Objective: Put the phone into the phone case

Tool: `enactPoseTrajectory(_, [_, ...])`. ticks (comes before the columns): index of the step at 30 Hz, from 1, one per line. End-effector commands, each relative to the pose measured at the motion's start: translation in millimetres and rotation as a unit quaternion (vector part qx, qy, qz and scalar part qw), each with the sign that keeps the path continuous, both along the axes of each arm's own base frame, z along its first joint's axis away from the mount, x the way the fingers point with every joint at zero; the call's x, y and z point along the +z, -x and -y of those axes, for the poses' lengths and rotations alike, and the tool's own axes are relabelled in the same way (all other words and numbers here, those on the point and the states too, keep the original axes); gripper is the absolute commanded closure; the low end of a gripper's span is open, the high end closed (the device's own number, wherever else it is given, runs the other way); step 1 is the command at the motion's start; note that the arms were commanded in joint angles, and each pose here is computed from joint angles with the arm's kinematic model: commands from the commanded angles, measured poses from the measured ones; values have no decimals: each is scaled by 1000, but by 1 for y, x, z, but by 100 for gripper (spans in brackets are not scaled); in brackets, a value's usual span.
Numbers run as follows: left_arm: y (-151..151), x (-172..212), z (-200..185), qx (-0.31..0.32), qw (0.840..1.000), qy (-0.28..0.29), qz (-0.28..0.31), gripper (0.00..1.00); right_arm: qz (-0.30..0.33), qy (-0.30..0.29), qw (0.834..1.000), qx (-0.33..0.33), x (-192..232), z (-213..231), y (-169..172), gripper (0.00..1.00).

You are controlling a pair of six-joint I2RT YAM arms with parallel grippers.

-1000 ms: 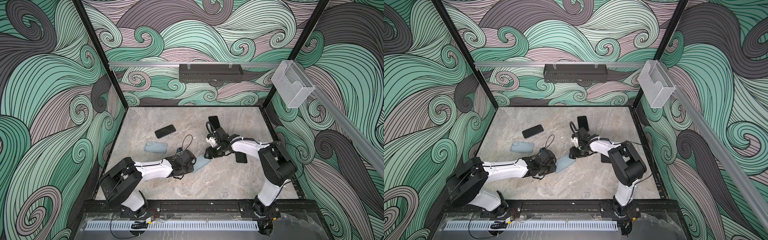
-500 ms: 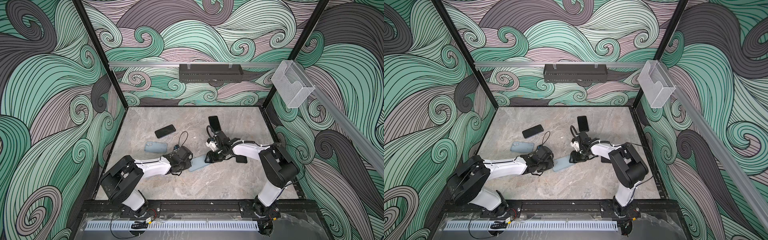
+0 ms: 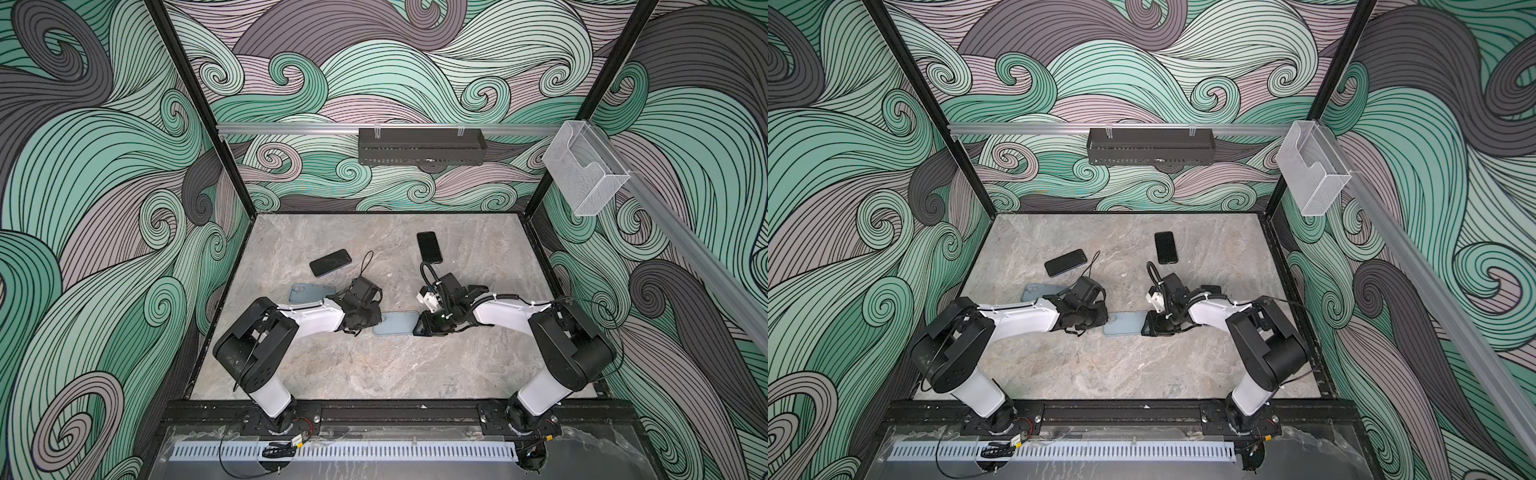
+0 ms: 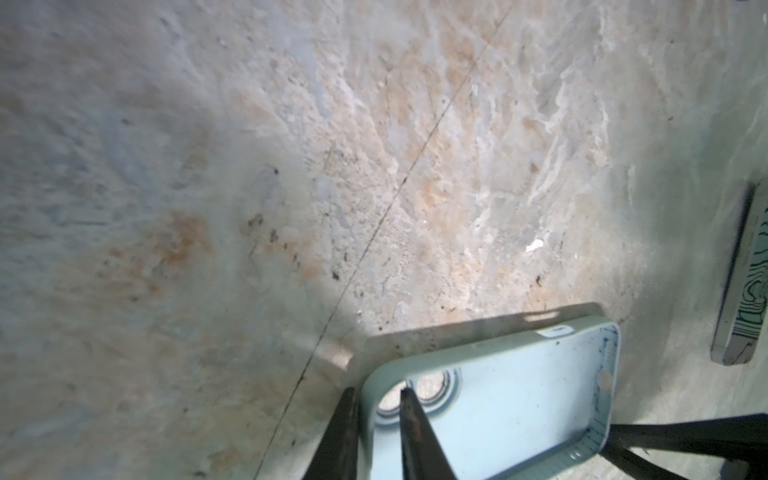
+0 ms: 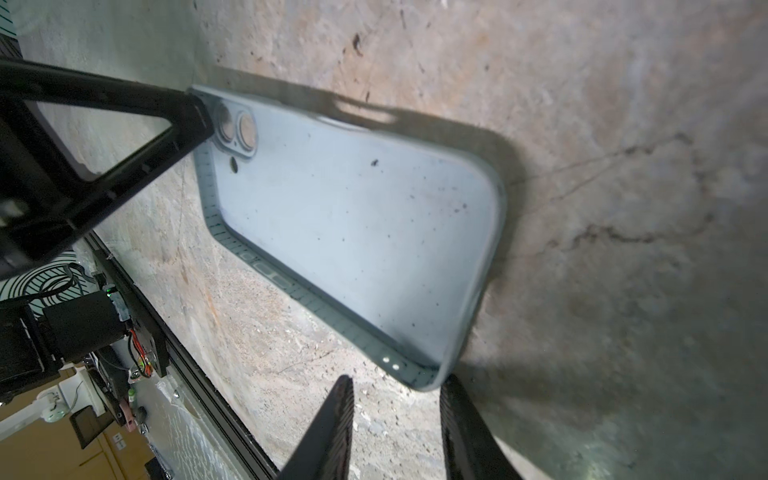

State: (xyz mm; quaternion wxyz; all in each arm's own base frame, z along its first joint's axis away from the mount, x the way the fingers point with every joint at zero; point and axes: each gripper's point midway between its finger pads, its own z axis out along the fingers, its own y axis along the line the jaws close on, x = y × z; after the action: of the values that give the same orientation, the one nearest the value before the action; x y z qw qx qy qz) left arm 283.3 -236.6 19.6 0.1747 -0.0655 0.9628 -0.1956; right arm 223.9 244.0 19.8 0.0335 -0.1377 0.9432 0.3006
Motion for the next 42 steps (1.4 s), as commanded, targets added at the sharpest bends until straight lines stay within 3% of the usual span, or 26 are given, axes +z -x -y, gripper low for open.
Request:
enactPoseTrajectory(1, [-1, 12, 18, -43, 999, 21, 1, 79, 2, -4, 1000, -3, 1, -3, 4, 64])
enactPoseTrajectory(8, [-6, 16, 19, -52, 998, 20, 2, 78, 18, 10, 1000, -12, 4, 3, 0, 64])
enactPoseTrajectory(12, [-6, 16, 13, -43, 999, 16, -1, 73, 31, 32, 999, -19, 8, 11, -3, 54])
enactPoseTrajectory(20, [-4, 27, -7, -25, 1000, 5, 5, 52, 91, 101, 990, -32, 44, 44, -20, 41])
enactPoseTrajectory(22, [-4, 35, -12, -24, 1000, 0, 15, 48, 116, 134, 983, -52, 54, 61, -31, 34])
enactPoseTrajectory(29, [3, 80, -36, -39, 995, -21, 92, 14, 145, 243, 946, -155, 62, 148, -66, 16])
enactPoseTrajectory(34, [17, 97, -61, -40, 992, -58, 106, 10, 133, 302, 926, -184, 49, 187, -75, 10])
enactPoseTrajectory(42, [29, 113, -87, -15, 987, -69, 145, 10, 88, 337, 916, -197, 21, 205, -86, 7])
